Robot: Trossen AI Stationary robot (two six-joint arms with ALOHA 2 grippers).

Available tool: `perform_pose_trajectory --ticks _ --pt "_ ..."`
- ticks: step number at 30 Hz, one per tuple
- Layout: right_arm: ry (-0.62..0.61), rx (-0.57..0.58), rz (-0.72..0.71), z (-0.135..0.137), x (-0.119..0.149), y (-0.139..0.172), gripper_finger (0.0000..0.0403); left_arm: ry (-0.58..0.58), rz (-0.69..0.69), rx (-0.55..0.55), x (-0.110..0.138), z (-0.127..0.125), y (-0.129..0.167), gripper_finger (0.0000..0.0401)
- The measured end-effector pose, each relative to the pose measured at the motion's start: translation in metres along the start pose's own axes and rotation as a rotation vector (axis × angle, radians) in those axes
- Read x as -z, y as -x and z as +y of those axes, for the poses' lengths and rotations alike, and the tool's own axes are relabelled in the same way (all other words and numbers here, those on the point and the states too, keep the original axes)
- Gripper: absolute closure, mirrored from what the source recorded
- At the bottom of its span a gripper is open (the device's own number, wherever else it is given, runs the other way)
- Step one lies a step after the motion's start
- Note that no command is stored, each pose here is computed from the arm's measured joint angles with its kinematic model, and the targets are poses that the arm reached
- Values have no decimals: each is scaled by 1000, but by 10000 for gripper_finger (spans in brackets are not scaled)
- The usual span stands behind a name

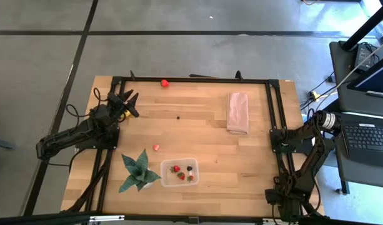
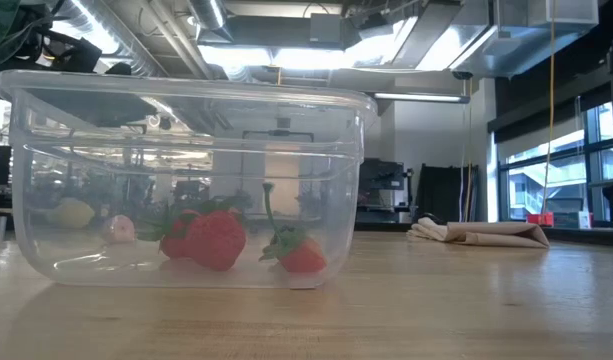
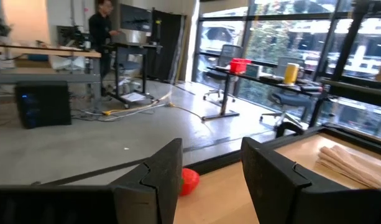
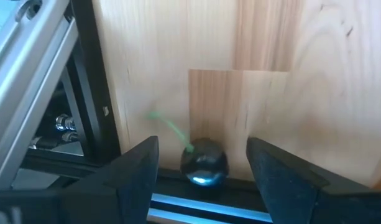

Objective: Pick and placing Produce into tupperware
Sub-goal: Put the black cherry into the transparent bin

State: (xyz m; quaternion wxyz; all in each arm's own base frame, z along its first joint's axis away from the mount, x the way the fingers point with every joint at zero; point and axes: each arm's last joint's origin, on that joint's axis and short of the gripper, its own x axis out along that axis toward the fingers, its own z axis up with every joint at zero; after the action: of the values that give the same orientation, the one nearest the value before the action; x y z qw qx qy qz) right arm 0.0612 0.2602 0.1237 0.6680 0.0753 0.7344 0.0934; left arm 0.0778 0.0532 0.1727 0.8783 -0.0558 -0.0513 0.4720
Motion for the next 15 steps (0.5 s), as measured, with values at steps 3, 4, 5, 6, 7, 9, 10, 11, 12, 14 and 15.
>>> perform_pose_trajectory --ticks 3,4,5,6,7,9,10,11,12,14,15 --pt "-15 5 -7 0 0 0 152 0 -3 -25 0 1 0 244" --pt "-19 7 -8 -1 0 0 152 0 -4 -27 0 1 0 244" --pt "-21 8 -6 -1 0 0 152 0 -4 -28 0 1 0 244" --pt "-21 7 -2 -1 0 0 152 0 -4 -30 0 1 0 244" --pt "-22 6 0 0 0 0 152 0 -4 -32 0 1 0 244" --pt "-23 6 -3 0 0 0 152 0 -5 -38 0 1 0 244" --pt "-23 7 -5 0 0 0 152 0 -6 -41 0 1 0 244" --pt "-23 10 -5 -1 0 0 152 0 -6 -43 0 1 0 244" --pt "-25 16 -4 -1 0 0 152 0 -6 -42 0 1 0 244" --pt "-27 22 5 -2 1 0 154 -1 -6 -43 0 1 0 244" --pt "-28 24 9 -2 1 1 156 -3 -5 -43 0 1 0 244"
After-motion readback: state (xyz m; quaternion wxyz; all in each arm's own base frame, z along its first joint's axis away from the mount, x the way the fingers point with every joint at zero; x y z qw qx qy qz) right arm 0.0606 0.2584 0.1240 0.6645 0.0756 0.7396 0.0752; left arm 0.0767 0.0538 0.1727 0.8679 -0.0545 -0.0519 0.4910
